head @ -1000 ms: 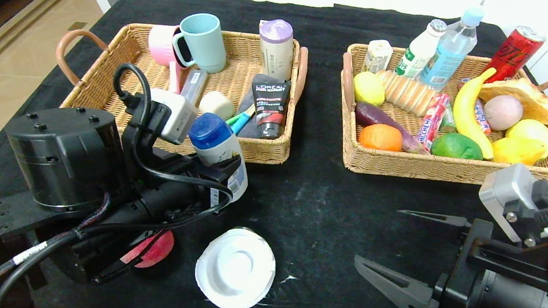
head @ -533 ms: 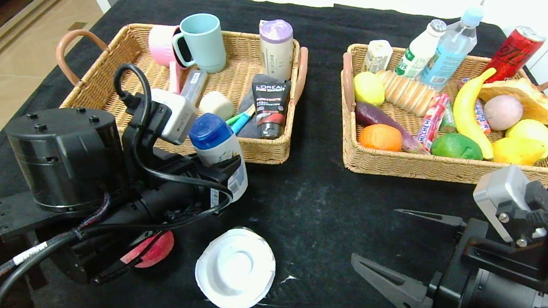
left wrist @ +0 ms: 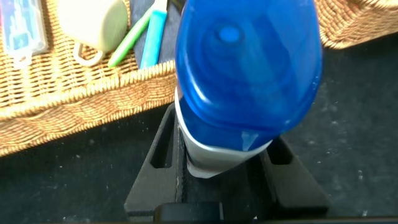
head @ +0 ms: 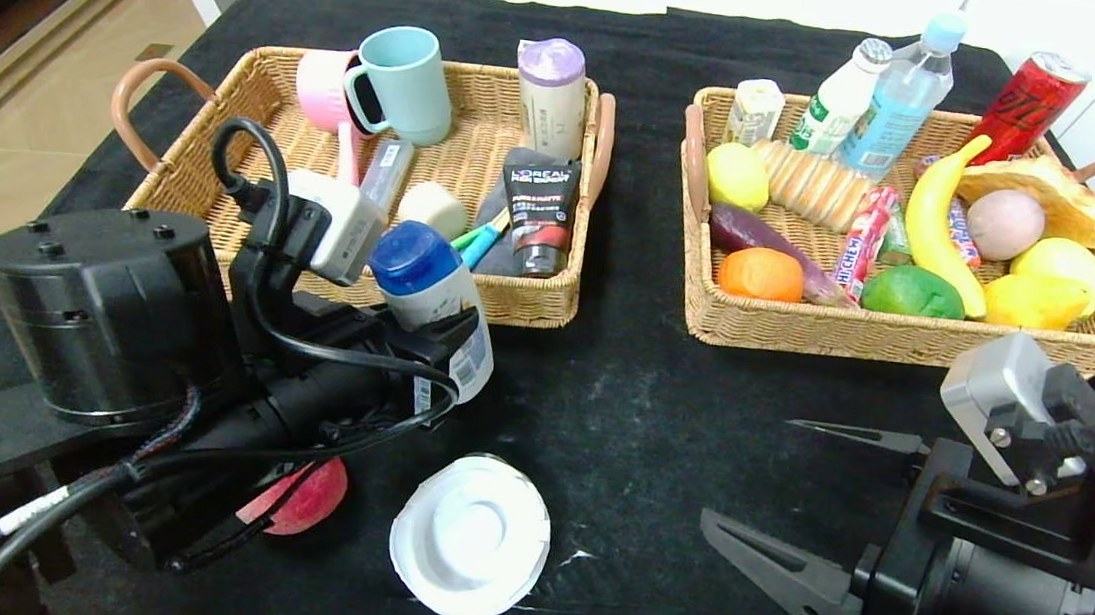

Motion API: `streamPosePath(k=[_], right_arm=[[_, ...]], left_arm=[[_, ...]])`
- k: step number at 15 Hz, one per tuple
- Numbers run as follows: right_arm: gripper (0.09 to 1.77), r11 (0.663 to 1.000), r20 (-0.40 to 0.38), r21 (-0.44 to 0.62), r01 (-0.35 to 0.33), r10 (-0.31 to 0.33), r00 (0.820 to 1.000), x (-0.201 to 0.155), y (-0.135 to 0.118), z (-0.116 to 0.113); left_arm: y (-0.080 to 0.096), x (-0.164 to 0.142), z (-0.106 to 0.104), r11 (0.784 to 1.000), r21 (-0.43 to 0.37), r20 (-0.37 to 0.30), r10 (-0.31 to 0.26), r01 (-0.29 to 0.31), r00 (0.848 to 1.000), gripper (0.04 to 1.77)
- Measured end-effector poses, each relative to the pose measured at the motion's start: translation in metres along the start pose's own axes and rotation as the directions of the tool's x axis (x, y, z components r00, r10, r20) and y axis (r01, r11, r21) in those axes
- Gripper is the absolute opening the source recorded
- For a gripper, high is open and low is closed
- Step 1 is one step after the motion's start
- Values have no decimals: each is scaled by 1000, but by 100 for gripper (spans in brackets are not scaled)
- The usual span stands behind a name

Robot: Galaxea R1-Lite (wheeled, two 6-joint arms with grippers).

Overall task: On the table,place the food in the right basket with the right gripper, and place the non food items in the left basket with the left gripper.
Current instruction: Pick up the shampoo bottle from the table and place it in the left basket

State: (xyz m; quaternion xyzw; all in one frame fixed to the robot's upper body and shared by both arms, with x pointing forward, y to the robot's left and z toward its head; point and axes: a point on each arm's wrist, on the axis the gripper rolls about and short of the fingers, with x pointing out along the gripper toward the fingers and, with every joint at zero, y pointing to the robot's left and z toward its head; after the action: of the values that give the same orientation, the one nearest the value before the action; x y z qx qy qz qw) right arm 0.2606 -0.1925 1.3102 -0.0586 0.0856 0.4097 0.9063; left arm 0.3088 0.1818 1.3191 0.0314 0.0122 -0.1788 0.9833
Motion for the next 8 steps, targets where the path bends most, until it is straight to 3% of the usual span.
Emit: streamPosePath(k=[4,8], right_arm=[[170,1000,-1,0,0,0,1000,0,0,0],[170,1000,-1,0,-1,1,1000,0,0,0]], left_arm=[[-4,-20,16,999,-13,59,-38,39,998,60],[-1,-32,33,998,-35,132,-38,43,991,60]])
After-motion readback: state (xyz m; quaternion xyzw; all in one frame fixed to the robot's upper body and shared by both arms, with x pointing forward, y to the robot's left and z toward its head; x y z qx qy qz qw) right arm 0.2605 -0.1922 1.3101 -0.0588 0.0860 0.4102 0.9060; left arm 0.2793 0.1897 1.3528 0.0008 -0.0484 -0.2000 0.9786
